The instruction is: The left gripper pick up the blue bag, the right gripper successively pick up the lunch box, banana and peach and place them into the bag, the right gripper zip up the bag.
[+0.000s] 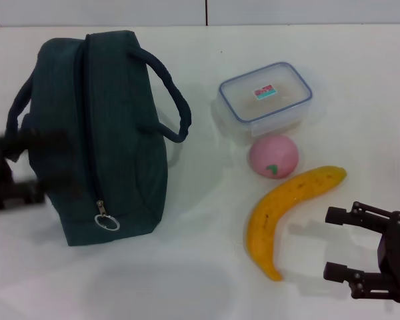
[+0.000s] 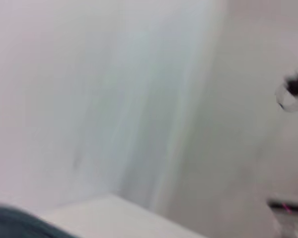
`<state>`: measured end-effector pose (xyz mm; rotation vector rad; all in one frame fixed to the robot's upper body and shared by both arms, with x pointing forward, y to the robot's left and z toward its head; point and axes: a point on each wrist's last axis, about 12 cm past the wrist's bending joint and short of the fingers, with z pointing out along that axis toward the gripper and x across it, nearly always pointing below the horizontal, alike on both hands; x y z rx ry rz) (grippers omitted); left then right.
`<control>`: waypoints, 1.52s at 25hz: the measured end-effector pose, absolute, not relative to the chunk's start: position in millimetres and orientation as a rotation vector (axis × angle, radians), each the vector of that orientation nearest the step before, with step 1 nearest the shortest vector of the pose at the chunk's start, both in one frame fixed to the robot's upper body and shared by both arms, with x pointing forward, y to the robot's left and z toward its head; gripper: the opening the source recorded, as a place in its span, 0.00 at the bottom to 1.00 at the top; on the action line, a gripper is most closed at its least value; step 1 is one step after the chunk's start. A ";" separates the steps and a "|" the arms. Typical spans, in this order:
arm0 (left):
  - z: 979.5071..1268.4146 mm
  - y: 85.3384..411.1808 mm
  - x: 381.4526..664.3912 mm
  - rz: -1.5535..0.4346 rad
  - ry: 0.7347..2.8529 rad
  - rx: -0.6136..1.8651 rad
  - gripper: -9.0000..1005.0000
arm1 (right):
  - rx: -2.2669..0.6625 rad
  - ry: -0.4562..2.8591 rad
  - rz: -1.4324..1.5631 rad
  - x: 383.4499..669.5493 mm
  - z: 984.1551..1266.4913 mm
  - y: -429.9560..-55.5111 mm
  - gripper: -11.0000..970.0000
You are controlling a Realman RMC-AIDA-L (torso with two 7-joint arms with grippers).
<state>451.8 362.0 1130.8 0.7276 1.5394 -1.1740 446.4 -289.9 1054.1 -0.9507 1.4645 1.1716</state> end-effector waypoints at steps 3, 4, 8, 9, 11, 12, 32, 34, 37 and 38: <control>1139.4 371.4 464.5 -1.151 1.561 0.601 0.85 | -0.950 1.467 1.168 446.7 1053.9 -290.0 0.85; 1141.9 375.4 469.3 -1.142 1.579 0.560 0.85 | -0.950 1.468 1.167 446.8 1053.8 -290.1 0.85; 1157.8 392.6 492.2 -1.128 1.676 0.438 0.85 | -0.950 1.469 1.166 446.9 1053.7 -290.1 0.85; 1163.4 395.4 497.1 -1.129 1.691 0.430 0.85 | -0.949 1.469 1.166 447.0 1053.7 -290.1 0.85; 1174.8 399.6 505.7 -1.130 1.734 0.412 0.85 | -0.949 1.470 1.166 447.0 1053.7 -290.1 0.85; 1181.4 401.2 510.6 -1.125 1.777 0.404 0.85 | -0.948 1.470 1.165 447.1 1053.7 -290.2 0.85; 1207.6 377.9 561.9 -1.163 2.359 0.268 0.85 | -0.936 1.490 1.162 447.8 1052.0 -290.3 0.83; 1206.3 376.4 562.0 -1.168 2.358 0.268 0.83 | -0.935 1.491 1.161 447.8 1051.8 -290.3 0.83; 1204.8 373.5 563.2 -1.165 2.366 0.277 0.81 | -0.935 1.494 1.159 448.0 1051.5 -290.4 0.83; 1203.6 372.4 563.9 -1.155 2.381 0.281 0.80 | -0.935 1.495 1.158 448.1 1051.4 -290.4 0.83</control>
